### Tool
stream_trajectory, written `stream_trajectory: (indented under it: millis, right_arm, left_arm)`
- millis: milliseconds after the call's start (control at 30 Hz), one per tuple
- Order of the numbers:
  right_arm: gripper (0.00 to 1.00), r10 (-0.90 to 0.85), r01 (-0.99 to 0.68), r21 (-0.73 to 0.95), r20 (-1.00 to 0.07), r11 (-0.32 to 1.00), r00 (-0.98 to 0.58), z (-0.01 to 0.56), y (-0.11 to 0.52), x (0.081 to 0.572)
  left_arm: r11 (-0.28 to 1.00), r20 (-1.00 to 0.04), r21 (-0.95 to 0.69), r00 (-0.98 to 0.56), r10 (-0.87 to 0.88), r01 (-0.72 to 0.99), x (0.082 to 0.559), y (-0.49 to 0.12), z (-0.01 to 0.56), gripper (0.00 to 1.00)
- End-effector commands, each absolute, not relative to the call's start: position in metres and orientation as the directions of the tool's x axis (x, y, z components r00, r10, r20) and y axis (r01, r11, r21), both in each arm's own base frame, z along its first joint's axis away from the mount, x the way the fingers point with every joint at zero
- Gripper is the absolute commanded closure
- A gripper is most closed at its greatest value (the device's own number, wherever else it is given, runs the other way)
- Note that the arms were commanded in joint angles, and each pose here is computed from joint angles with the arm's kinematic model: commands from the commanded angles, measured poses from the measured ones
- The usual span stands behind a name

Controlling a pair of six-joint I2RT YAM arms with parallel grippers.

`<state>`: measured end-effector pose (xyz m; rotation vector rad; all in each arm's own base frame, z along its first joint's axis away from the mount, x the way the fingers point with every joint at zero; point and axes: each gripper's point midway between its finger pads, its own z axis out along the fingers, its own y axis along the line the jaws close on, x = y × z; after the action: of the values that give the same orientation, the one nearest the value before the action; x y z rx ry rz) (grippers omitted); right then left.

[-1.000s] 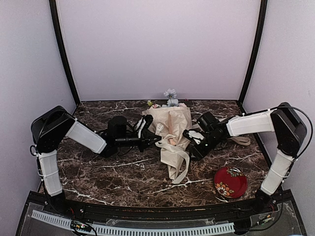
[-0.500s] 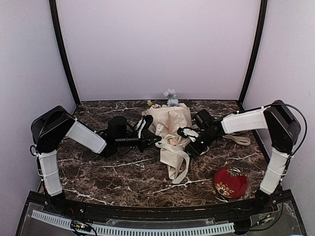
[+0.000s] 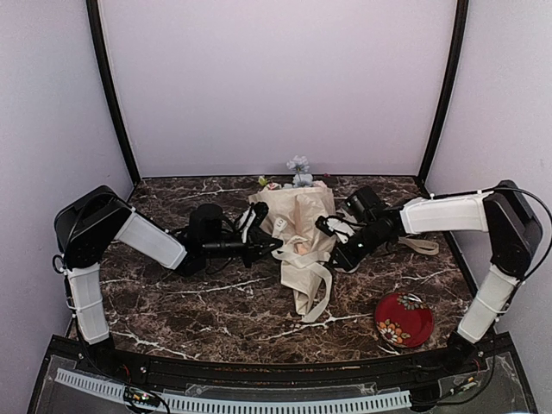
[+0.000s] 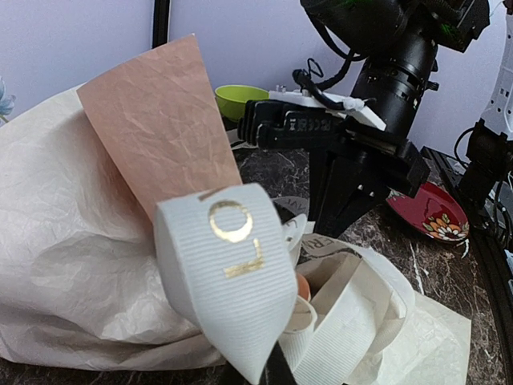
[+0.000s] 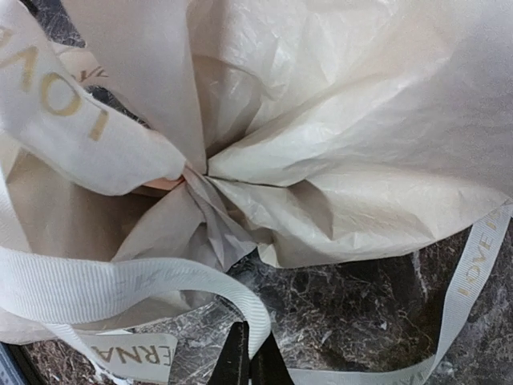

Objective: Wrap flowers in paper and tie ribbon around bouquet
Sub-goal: Cross the half-tied ribbon over the folded bouquet.

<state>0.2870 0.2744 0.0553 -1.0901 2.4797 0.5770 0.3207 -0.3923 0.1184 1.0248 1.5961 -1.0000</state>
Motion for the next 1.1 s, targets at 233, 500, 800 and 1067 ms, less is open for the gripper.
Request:
stream_trajectory:
  millis: [233, 500, 800, 1067]
  right_arm:
    - [1.0, -0.518, -0.744, 0.347, -0.551, 0.571, -0.654, 0.125, 0.3, 0.276]
    - [1.0, -0.372, -0.631, 0.434, -0.544, 0.643, -0.753, 0.138, 0.295, 0.297]
    - [1.0, -0.312, -0.55, 0.552, -0.469, 0.627, -0.826, 0.125, 0.304, 0.294]
    - [1.0, -0.319, -0.52, 0.58, -0.418, 0.627, -0.851, 0.116, 0.307, 0.287]
  left_arm:
    - [0.32, -0.982, -0.113, -0.154, 0.106, 0.941, 0.321, -0.388, 0.146, 1.0]
    - [0.403, -0.978, -0.138, -0.187, 0.087, 0.905, 0.327, -0.376, 0.139, 0.95]
    - [0.527, -0.979, -0.168, -0.203, 0.009, 0.833, 0.326, -0.346, 0.142, 0.42]
    - [0.648, -0.971, -0.179, -0.238, 0.005, 0.741, 0.318, -0.307, 0.128, 0.07]
